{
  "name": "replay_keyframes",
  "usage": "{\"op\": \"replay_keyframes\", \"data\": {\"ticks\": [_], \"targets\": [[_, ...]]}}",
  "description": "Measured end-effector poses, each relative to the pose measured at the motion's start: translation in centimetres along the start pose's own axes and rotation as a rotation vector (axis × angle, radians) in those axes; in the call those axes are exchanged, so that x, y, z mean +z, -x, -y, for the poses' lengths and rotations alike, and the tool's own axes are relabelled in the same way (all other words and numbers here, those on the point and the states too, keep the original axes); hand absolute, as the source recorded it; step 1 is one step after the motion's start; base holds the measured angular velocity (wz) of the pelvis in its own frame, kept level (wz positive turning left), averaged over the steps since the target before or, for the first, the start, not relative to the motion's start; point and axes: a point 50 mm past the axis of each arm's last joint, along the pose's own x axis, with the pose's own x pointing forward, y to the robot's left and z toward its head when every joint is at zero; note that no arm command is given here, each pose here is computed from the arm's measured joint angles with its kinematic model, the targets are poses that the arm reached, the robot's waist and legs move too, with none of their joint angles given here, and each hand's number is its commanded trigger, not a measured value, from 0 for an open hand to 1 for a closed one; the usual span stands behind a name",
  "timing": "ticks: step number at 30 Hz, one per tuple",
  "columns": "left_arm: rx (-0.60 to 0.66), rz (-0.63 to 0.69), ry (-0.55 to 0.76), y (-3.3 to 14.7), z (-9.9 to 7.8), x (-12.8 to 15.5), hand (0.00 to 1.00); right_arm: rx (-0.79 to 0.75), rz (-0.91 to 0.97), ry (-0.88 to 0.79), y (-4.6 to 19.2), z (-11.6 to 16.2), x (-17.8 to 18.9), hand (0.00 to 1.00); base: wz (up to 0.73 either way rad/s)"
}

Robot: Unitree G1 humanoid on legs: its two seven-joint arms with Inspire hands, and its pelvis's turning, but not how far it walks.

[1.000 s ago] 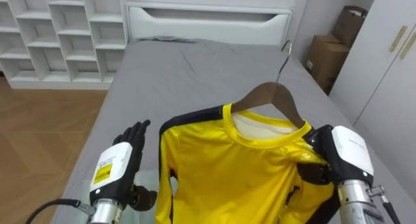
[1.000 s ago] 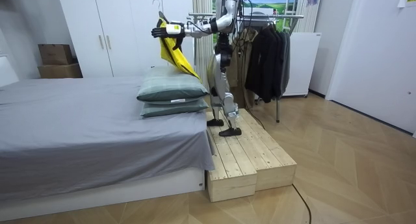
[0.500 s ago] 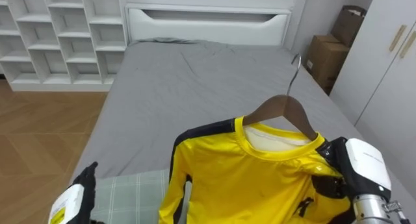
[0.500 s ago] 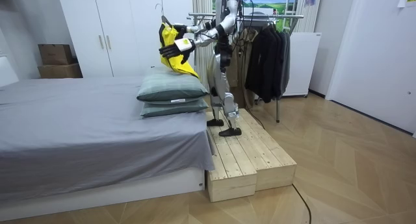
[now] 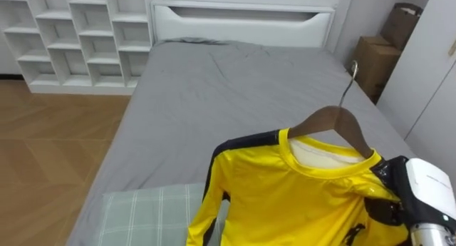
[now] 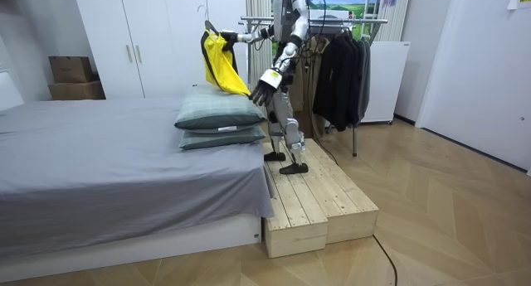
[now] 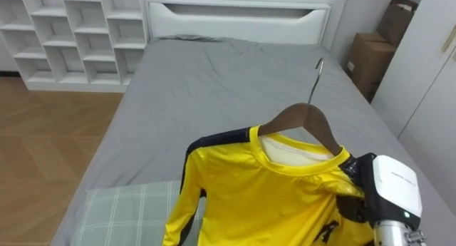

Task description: Hang clothes

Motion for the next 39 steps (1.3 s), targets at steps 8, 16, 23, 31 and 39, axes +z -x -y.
{"op": "replay_keyframes", "data": {"ticks": [8,16,23,31,39], "targets": [[-0.102,-0.3,-0.061,2.6,0.4,-7.5,0.0,-0.015,0.003,0.001,0.6,0.4,-0.1,1.0,-0.06],[-0.162,-0.319,-0.048,2.7,1.0,-7.5,0.0,-0.046,0.022,0.001,0.5,0.7,0.3,1.0,0.0],[-0.159,-0.261,-0.01,2.0,1.3,-5.7,0.0,-0.039,0.02,0.001,1.4,0.5,0.1,1.0,0.0],[-0.174,-0.187,0.038,1.6,2.5,-3.3,0.0,-0.059,0.086,-0.021,2.6,1.1,1.1,1.0,-0.01],[-0.202,-0.193,0.006,1.9,3.2,-3.6,0.0,-0.125,0.205,-0.026,2.9,2.6,3.3,1.0,-0.08]]}}
